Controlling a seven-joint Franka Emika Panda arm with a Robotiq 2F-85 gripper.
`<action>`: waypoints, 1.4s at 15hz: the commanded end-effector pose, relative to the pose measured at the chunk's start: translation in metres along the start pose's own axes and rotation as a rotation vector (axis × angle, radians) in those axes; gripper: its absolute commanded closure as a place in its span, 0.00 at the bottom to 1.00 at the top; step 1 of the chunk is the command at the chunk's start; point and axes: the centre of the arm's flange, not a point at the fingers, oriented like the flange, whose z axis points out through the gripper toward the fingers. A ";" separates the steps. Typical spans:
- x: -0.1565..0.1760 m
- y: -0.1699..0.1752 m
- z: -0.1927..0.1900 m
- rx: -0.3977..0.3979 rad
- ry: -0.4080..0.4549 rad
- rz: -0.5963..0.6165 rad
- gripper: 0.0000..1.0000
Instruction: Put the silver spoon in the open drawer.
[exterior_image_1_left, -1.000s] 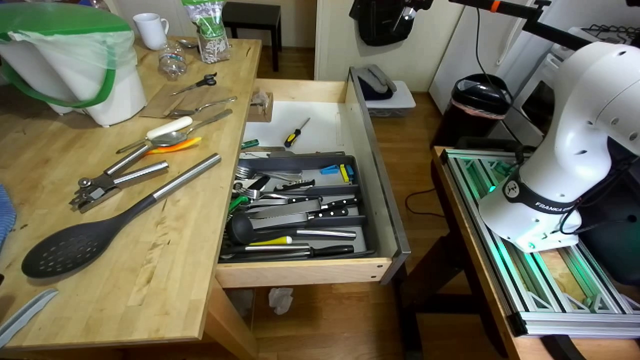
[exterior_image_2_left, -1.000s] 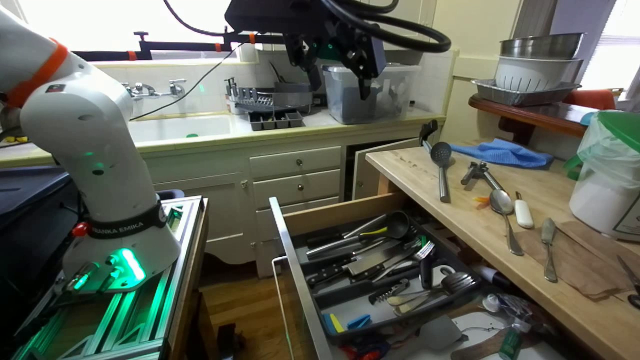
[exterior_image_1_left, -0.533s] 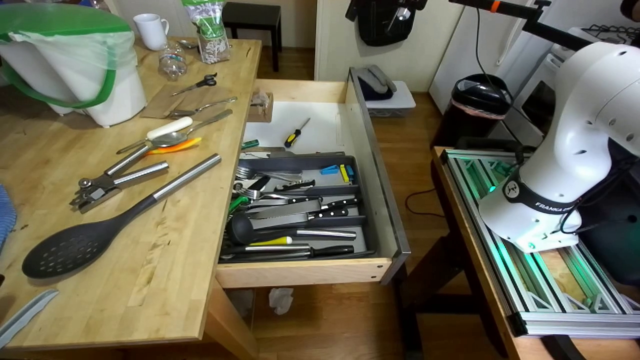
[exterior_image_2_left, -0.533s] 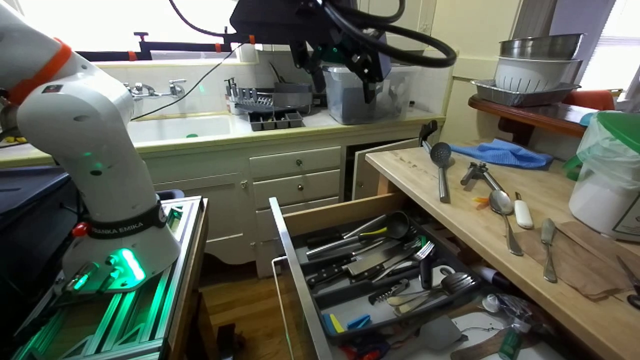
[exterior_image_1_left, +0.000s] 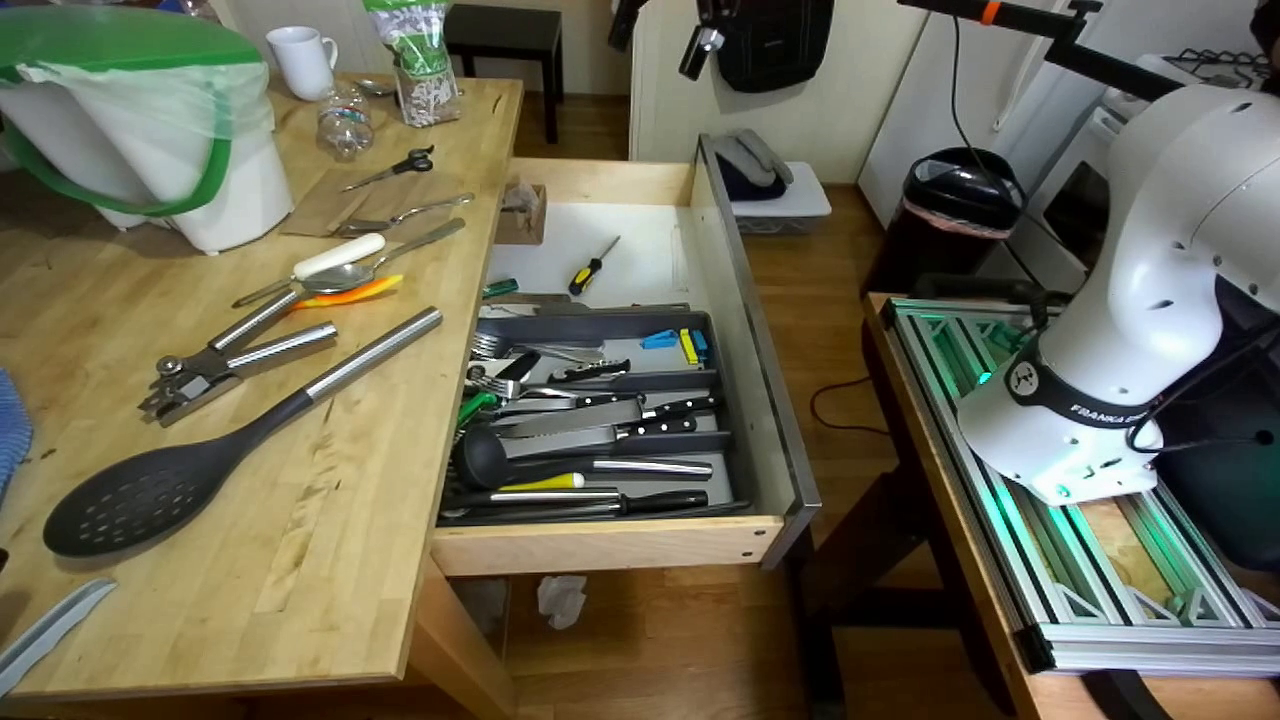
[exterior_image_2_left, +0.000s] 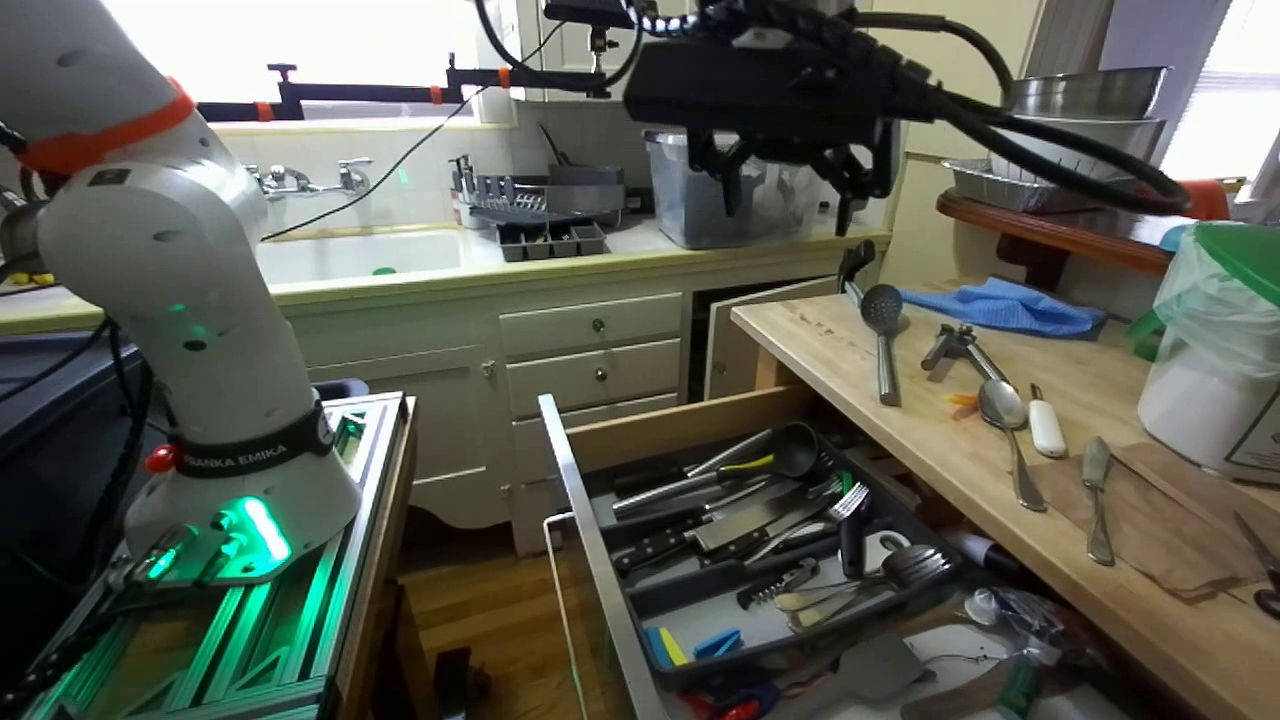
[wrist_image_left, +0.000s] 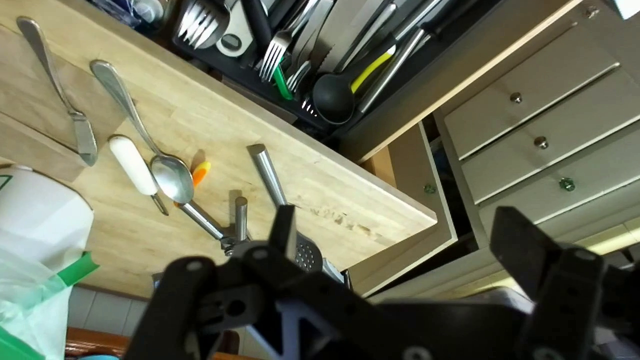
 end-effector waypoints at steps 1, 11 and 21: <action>0.034 0.055 0.039 -0.002 -0.001 -0.027 0.00; 0.054 0.133 0.116 -0.036 -0.063 -0.032 0.00; 0.038 0.144 0.135 -0.026 -0.085 0.048 0.00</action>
